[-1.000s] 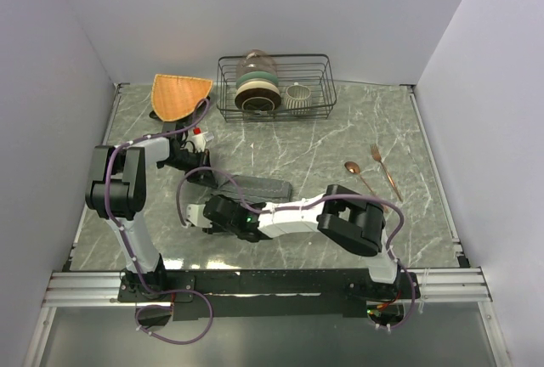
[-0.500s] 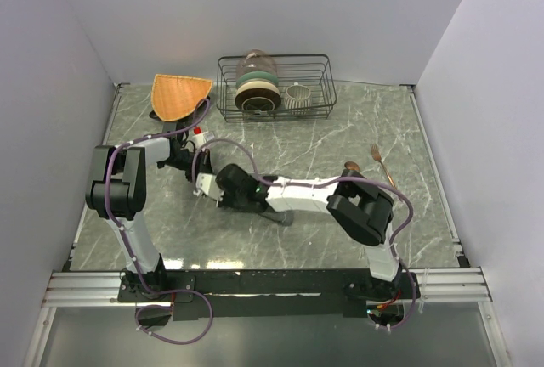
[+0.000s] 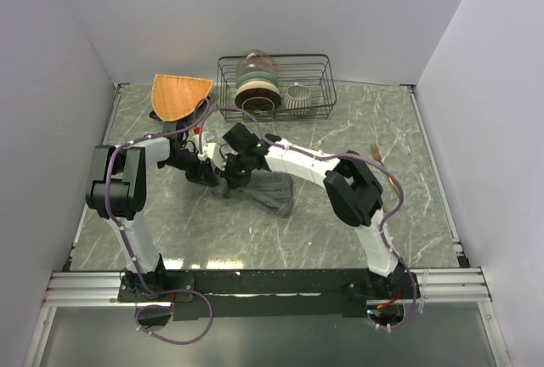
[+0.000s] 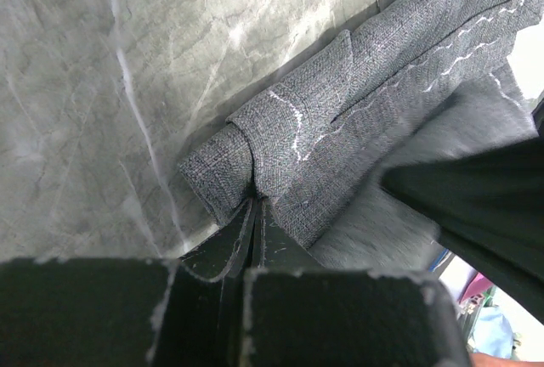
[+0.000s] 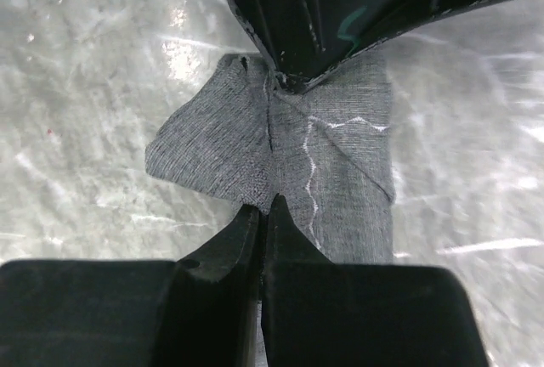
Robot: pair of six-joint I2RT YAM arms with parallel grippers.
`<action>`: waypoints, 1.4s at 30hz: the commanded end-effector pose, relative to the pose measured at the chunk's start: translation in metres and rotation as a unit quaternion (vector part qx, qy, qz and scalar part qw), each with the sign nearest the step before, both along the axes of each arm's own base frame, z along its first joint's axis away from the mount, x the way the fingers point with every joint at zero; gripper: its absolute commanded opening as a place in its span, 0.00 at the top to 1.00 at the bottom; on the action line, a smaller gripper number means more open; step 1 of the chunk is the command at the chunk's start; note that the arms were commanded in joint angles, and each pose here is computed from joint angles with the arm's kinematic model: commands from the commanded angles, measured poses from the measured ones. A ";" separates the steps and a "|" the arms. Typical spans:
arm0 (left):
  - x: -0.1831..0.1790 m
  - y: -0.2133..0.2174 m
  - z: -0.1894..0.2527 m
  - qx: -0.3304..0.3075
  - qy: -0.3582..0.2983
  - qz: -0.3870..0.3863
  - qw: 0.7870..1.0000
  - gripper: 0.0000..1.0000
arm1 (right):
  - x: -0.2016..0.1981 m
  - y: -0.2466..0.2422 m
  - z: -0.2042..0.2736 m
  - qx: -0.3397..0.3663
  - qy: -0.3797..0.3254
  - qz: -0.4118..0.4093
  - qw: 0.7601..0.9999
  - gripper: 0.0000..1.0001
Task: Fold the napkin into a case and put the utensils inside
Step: Fold the 2/3-rectangle-folded napkin at the center of the board.
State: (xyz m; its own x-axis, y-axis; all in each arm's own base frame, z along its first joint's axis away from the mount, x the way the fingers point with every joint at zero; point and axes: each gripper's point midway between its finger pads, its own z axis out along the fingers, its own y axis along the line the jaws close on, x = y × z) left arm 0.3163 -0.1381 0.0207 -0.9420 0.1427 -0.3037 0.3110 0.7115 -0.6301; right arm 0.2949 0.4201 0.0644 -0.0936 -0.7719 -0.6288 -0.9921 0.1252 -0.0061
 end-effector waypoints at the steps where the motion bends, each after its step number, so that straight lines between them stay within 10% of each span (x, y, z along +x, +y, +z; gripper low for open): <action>1: 0.005 0.008 -0.029 0.045 -0.004 -0.002 0.999 0.98 | -0.015 -0.008 -0.010 0.001 0.112 0.026 0.993 1.00; 16: 0.024 0.009 0.035 -0.098 -0.043 0.029 0.994 0.73 | 0.005 -0.033 -0.046 -0.009 0.241 -0.042 0.970 1.00; 25: 0.013 0.018 0.099 -0.143 -0.221 -0.014 0.965 0.41 | 0.009 -0.029 -0.044 0.002 0.266 -0.050 0.963 1.00; 42: -0.020 -0.007 0.069 0.048 -0.497 -0.315 0.807 0.32 | 0.016 -0.025 -0.040 0.015 0.294 -0.062 0.954 1.00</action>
